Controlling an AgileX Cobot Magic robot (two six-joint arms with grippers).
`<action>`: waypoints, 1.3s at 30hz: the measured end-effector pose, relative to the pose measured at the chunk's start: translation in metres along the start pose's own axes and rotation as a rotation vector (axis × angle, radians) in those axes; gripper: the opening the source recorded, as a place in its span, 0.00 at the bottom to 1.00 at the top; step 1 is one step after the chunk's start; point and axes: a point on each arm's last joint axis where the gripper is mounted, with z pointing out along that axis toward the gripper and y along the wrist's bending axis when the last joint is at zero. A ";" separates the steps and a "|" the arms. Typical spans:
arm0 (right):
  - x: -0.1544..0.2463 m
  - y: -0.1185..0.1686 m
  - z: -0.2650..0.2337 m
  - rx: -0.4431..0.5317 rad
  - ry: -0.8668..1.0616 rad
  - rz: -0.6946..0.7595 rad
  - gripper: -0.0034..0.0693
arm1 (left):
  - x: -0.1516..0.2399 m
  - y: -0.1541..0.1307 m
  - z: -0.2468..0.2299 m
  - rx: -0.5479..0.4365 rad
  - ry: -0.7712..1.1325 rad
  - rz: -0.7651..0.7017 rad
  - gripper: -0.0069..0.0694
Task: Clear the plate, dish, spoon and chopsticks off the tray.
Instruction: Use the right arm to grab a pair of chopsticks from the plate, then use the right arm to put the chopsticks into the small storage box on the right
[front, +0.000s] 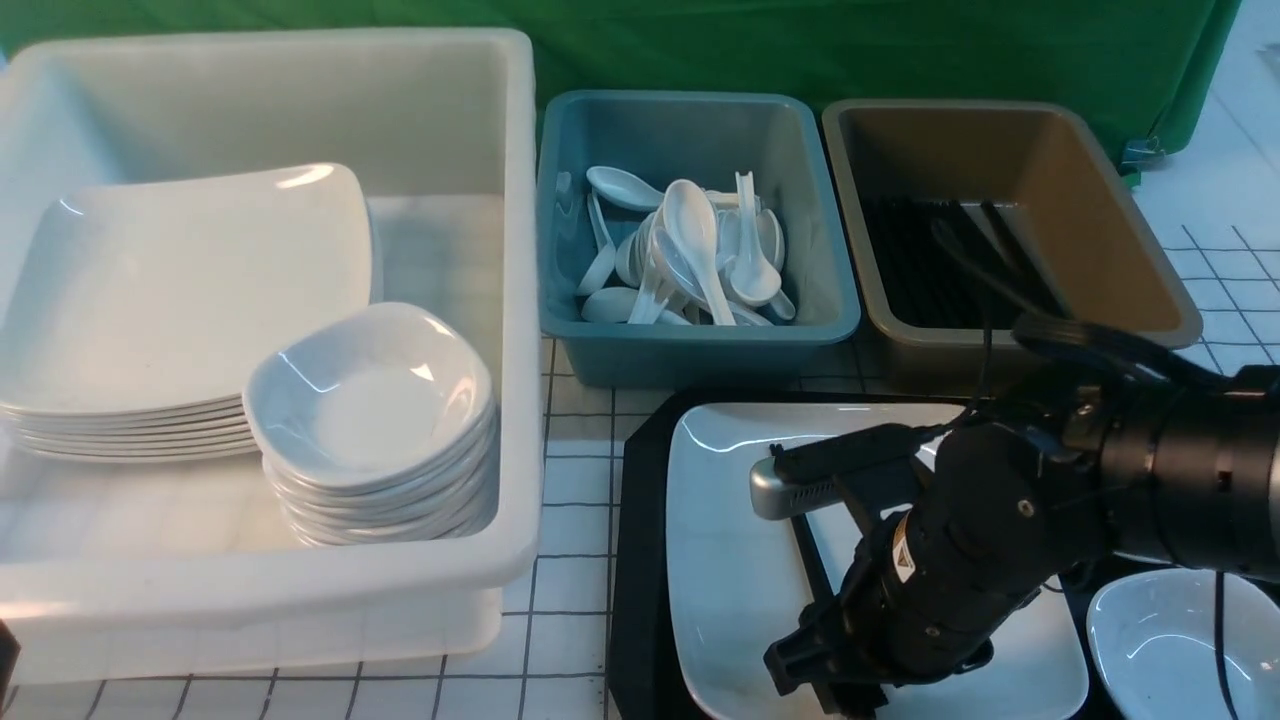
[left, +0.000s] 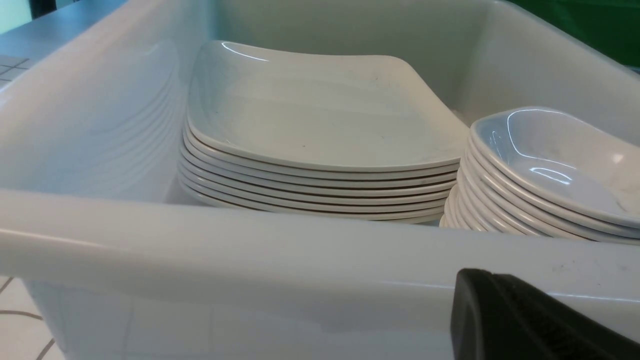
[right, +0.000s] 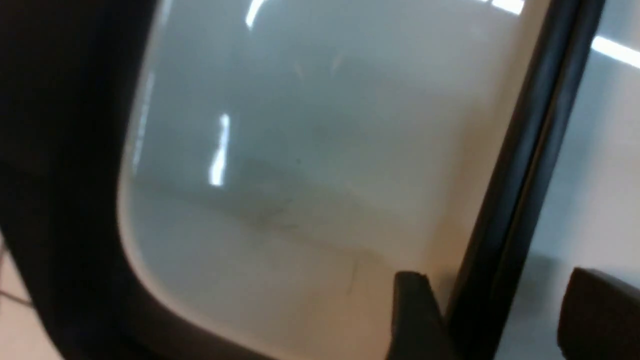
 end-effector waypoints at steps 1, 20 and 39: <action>0.000 0.000 0.002 0.003 0.007 -0.001 0.54 | 0.000 0.000 0.000 0.000 0.000 0.000 0.10; 0.017 -0.004 -0.066 -0.010 -0.047 -0.050 0.22 | 0.000 0.000 0.000 0.000 0.000 0.000 0.10; -0.012 -0.124 -0.130 0.140 -0.396 0.219 0.22 | 0.000 0.000 0.000 0.000 0.000 0.000 0.10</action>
